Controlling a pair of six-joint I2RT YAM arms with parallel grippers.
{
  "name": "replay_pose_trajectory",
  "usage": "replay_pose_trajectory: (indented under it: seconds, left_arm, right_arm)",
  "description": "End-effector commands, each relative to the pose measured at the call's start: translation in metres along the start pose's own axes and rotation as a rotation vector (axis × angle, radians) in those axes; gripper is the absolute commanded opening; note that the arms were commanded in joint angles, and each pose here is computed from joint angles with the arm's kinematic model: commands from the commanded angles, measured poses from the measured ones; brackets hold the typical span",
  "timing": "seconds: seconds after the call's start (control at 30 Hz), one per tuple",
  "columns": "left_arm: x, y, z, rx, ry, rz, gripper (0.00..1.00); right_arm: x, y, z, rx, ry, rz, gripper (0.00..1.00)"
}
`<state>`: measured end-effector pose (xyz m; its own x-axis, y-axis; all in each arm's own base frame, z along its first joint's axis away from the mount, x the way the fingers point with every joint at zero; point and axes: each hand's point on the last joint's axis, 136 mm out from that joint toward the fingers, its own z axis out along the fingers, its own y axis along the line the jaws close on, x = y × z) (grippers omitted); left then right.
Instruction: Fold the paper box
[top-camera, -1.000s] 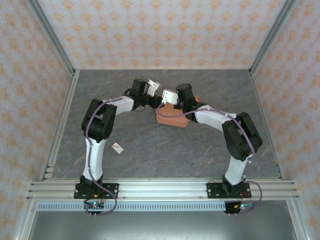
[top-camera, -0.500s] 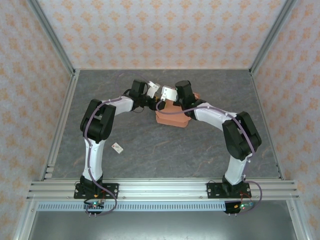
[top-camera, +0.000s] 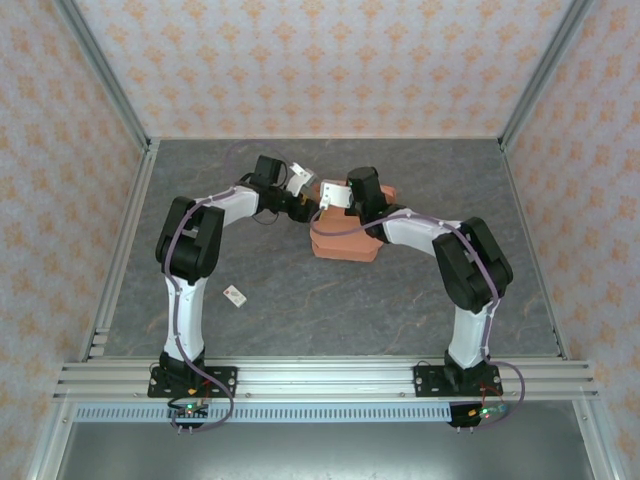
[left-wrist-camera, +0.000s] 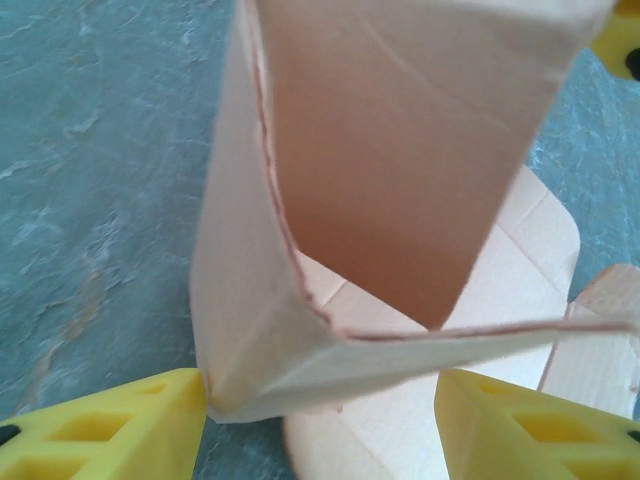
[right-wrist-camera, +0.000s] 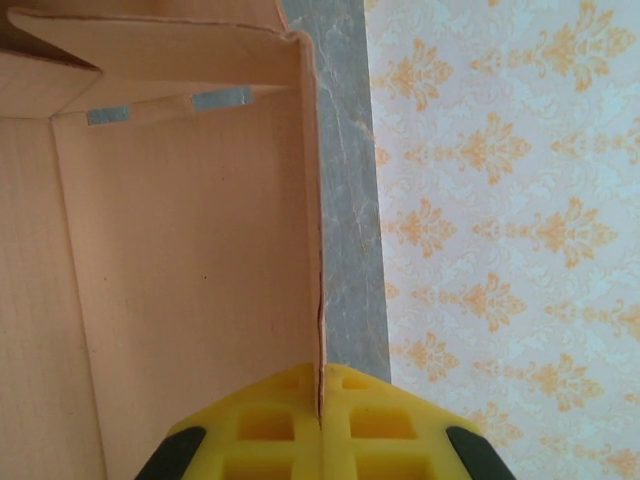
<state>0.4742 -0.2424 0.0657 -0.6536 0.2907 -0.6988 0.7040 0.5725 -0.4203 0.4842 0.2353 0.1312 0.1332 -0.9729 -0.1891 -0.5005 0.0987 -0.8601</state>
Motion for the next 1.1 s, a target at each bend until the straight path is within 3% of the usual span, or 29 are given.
replay_pose_trajectory:
  seconds: [0.0, 0.4, 0.63, 1.07]
  left_arm:
    - [-0.014, -0.011, -0.014, 0.021, -0.013, 0.048, 0.63]
    - [-0.002, -0.036, -0.038, 0.035, -0.106, 0.06, 0.72]
    - [0.003, -0.027, -0.042, 0.018, -0.129, 0.015, 0.79]
    - [0.004, -0.019, -0.059, 0.03, -0.223, -0.099, 0.73]
  right_arm:
    - [-0.008, 0.003, 0.0, 0.016, -0.054, -0.021, 0.0]
    - [-0.011, 0.01, -0.012, -0.058, -0.081, 0.022, 0.0]
    - [-0.01, 0.012, -0.014, -0.061, -0.074, 0.037, 0.0]
    - [-0.01, 0.007, -0.012, -0.048, -0.061, 0.037, 0.0]
